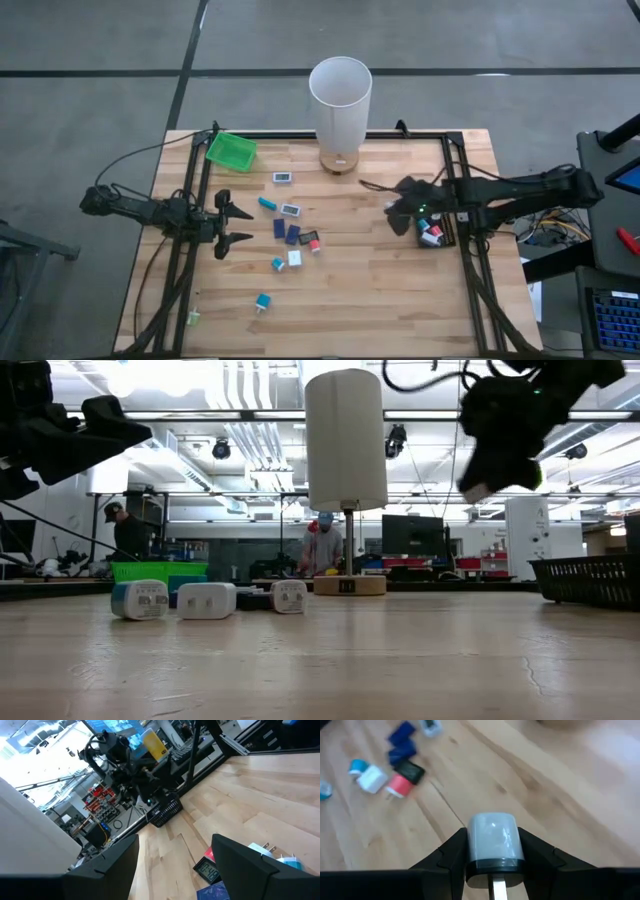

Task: Pick & Place Office items
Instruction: Put the white black charger adapter into the black bin

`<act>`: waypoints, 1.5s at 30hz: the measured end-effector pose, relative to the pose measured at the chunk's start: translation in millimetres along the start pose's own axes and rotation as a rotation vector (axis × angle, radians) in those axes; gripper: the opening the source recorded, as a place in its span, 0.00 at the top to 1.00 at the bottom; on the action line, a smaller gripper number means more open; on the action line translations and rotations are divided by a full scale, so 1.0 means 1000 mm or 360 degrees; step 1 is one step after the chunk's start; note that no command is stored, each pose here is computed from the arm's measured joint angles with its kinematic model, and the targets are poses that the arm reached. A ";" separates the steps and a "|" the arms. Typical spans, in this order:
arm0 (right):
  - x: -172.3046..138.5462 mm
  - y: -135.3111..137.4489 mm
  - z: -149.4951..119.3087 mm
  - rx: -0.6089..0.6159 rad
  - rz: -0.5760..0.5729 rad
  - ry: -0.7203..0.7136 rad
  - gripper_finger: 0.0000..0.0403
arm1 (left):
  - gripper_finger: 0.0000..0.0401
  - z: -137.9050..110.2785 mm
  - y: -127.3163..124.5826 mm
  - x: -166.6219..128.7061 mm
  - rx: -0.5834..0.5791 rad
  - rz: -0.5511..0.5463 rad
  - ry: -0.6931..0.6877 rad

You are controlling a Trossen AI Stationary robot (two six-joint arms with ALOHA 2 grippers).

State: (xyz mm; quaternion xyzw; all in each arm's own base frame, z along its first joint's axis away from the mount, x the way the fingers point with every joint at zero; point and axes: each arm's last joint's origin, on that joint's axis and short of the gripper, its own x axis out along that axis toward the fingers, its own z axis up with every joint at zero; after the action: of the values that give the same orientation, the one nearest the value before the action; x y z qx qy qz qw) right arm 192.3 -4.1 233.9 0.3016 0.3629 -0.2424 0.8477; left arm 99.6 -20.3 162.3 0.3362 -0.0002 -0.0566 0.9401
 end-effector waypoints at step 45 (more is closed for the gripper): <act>0.026 -0.035 -0.044 0.0753 -0.1174 0.0598 0.64 | 0.36 0.000 0.000 0.000 0.0000 0.0001 0.0000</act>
State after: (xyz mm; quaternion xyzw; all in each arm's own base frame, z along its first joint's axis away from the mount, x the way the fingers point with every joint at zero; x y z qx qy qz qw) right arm 165.9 -3.9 177.9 0.3761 0.5274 -0.5443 0.5330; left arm 99.6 -20.2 162.3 0.3362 -0.0002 -0.0564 0.9401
